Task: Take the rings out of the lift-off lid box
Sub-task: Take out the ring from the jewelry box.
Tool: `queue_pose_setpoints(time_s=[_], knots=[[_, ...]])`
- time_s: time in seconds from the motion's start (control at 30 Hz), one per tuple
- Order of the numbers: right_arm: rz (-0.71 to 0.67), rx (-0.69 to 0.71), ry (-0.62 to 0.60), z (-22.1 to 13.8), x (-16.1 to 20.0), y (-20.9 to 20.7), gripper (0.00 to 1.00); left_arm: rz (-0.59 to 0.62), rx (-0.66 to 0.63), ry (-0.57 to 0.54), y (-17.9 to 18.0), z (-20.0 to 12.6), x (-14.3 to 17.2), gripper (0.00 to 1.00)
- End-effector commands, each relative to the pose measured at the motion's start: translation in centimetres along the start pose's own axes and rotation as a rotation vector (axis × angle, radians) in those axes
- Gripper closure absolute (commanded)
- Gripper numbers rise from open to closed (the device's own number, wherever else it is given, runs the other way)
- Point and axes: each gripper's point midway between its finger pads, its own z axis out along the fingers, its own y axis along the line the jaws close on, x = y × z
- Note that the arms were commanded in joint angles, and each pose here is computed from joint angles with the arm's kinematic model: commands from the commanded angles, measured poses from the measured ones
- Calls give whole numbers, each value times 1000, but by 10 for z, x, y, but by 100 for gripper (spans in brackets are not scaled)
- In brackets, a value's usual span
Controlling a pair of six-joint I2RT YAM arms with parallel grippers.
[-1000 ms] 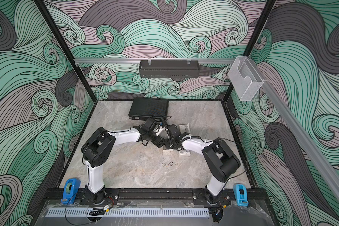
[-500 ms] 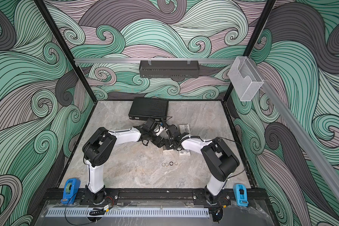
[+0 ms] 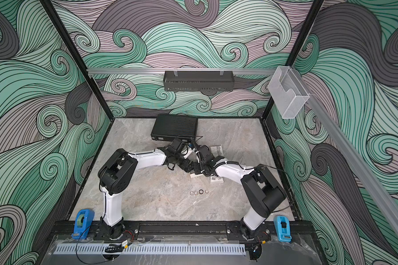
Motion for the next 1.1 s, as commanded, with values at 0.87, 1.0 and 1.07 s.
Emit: queue_pose_setpoints(time_s=[0.87,1.0,1.07], knots=[[-19,-141,-187,-26,-15,18,93,-12,6,73,0,10,12,4],[-25,-144,-204,-28,-17,18,93,-12,8,74,0,10,12,4],[-29,-147,-215,-31,-19,19,94,-13,8,75,0,11,12,4]])
